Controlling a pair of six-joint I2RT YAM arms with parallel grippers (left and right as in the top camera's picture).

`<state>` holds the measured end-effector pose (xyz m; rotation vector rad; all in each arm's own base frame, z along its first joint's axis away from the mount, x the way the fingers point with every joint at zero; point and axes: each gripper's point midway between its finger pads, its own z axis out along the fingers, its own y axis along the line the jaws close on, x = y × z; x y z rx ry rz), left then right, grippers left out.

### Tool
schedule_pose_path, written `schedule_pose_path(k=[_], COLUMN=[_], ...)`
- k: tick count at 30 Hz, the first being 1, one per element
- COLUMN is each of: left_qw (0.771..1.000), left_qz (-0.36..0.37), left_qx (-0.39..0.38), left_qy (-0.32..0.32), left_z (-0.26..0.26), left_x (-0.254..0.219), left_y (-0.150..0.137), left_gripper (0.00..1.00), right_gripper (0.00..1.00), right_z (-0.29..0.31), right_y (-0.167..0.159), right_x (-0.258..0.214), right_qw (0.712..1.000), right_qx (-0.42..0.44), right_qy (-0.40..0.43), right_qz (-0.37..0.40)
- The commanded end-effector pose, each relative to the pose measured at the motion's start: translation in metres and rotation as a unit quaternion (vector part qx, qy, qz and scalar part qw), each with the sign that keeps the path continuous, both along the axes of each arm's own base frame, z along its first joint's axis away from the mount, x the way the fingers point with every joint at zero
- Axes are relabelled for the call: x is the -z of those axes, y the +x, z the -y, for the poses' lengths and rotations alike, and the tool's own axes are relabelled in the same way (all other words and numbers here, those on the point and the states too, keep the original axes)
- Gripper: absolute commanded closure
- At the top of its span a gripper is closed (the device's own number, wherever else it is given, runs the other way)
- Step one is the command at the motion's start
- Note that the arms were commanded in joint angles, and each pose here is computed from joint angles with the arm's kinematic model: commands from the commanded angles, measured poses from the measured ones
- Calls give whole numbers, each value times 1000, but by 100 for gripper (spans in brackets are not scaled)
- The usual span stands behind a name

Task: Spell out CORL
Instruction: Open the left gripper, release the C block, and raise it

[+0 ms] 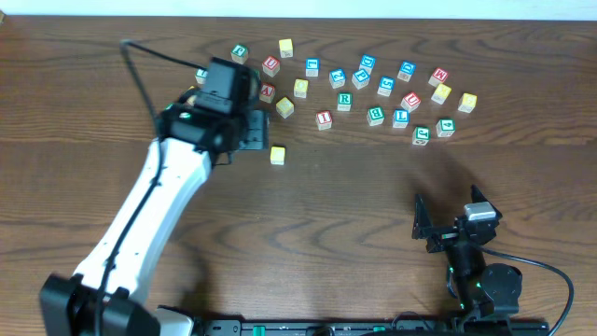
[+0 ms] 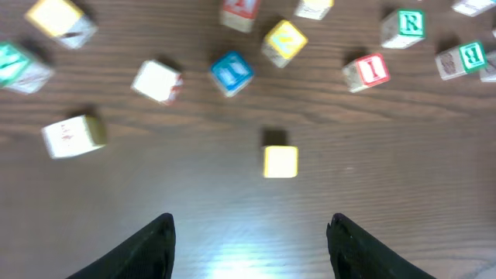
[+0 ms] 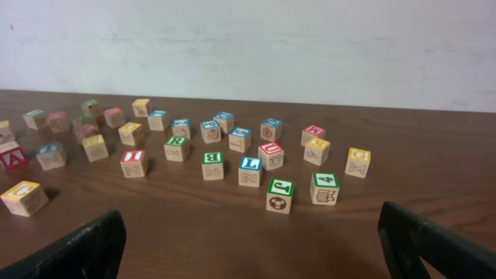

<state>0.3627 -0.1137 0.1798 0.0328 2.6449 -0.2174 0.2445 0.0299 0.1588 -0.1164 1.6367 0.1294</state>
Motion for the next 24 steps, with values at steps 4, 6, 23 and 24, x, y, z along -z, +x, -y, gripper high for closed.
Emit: schedule_pose_path(k=[4, 6, 23, 24], left_qw=[999, 999, 997, 997], left_qz=[-3, -8, -20, -19], left_qx=[-41, -52, -69, -69], left_qy=[7, 8, 11, 11], left_z=[-33, -41, -54, -54], left_x=[-13, -11, -9, -9], left_y=[-2, -3, -5, -5], left_gripper=[38, 38, 38, 38], right_gripper=[1, 1, 1, 1], right_z=[2, 2, 2, 2], right_y=[0, 0, 0, 0], right_x=[1, 1, 0, 0], right_qw=[1000, 1000, 1000, 1000], right_qx=[5, 5, 5, 5], right_qy=[-2, -2, -2, -2], right_qz=[0, 0, 1, 1])
